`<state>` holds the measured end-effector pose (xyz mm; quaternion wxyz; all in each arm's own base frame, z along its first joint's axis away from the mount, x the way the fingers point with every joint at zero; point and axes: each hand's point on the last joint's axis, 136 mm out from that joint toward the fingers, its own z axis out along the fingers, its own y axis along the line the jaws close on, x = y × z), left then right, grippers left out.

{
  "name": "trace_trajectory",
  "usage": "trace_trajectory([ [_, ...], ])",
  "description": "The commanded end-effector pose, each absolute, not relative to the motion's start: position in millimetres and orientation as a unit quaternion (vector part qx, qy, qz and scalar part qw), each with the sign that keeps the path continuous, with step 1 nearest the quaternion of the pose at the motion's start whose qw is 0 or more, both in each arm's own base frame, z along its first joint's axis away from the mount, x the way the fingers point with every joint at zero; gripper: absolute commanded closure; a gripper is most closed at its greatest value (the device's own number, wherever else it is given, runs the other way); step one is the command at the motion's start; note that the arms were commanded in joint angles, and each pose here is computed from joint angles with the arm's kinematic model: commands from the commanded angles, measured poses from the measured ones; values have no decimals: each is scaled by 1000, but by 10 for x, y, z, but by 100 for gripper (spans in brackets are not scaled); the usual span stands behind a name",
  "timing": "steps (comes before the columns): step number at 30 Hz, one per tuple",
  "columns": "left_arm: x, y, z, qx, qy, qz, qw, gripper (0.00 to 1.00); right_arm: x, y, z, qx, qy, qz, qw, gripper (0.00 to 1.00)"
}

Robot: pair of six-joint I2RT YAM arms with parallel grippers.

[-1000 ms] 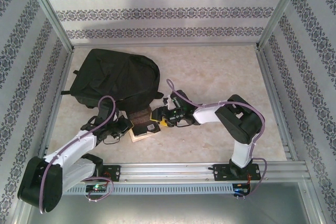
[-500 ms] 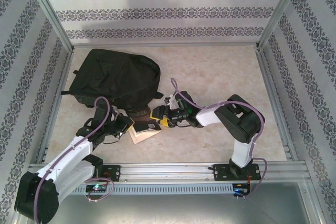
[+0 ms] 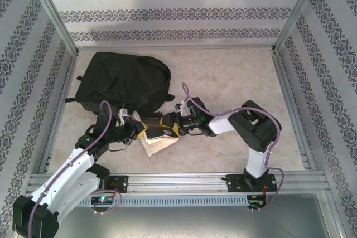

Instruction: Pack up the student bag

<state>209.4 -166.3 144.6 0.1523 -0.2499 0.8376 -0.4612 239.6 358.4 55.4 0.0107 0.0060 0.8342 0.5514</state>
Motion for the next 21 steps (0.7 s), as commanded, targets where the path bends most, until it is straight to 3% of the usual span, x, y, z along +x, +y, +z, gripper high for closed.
trace_trajectory([
  [1,2153,-1765,1670,-206,827,-491,181,100,1909,3633,117,5,848,524,-76,25],
  [6,2056,-1753,1339,-204,848,-461,160,100,2008,3768,329,36,797,597,-87,39],
  [11,1886,-1712,1076,-203,867,-434,138,99,2075,3768,363,68,768,630,-93,66],
  [13,1822,-1665,1020,-197,877,-416,136,89,2074,3700,300,72,778,618,-83,80],
  [15,1785,-1620,1004,-192,884,-402,139,69,2065,3629,280,68,791,604,-69,89],
  [18,1776,-1565,1033,-183,893,-384,150,46,2045,3501,236,58,819,569,-46,97],
  [21,1799,-1523,1079,-174,899,-368,160,32,2029,3388,311,26,850,526,-11,100],
])
